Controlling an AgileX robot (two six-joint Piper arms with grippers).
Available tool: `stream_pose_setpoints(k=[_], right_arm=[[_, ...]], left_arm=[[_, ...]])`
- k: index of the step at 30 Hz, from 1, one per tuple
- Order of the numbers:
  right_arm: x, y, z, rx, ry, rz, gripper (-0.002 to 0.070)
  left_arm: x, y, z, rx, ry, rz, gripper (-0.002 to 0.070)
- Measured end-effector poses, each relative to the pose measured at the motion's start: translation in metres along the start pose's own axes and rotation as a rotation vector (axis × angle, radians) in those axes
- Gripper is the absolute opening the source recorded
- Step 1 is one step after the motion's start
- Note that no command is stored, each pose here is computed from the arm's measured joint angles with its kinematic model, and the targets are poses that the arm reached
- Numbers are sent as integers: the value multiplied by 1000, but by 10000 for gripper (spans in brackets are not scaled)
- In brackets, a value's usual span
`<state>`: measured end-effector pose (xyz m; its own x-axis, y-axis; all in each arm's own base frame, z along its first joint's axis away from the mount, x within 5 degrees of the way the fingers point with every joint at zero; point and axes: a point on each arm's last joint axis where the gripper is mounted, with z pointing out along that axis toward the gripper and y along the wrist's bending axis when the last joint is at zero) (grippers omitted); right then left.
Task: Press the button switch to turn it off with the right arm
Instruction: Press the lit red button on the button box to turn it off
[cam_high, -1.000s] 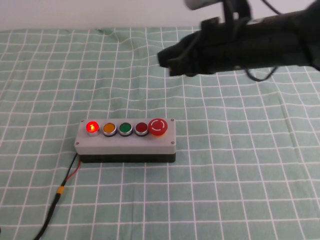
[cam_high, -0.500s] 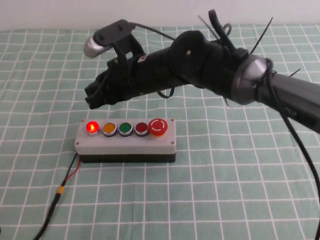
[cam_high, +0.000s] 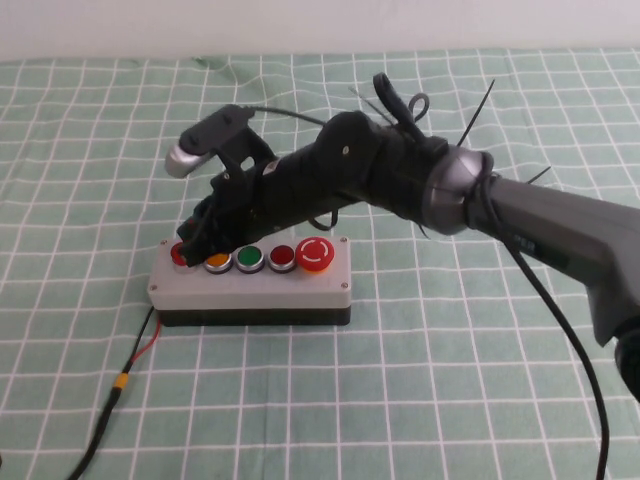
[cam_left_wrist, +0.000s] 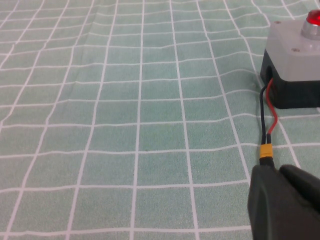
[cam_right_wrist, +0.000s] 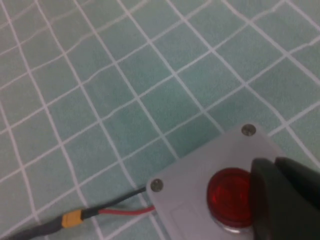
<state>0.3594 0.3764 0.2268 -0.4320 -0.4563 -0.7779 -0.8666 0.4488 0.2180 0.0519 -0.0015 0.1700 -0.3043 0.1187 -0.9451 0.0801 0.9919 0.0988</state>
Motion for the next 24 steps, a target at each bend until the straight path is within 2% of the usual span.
stream_pose_setpoints(k=[6, 12, 15, 18, 21, 24], right_arm=[[-44, 21, -49, -3, -101, -81, -12], [-95, 62, -152, 25, -247, -185, -12], [-106, 77, -211, 113, -272, -185, -12], [-107, 87, -269, 261, -286, -197, -12], [-96, 99, -326, 409, -313, -196, -12], [-71, 116, -382, 500, -366, -169, -12]], left_arm=[[0, 0, 0, 0, 0, 0, -3], [0, 0, 0, 0, 0, 0, -3], [0, 0, 0, 0, 0, 0, -3], [0, 0, 0, 0, 0, 0, -3], [0, 0, 0, 0, 0, 0, -3], [0, 0, 0, 0, 0, 0, -3]])
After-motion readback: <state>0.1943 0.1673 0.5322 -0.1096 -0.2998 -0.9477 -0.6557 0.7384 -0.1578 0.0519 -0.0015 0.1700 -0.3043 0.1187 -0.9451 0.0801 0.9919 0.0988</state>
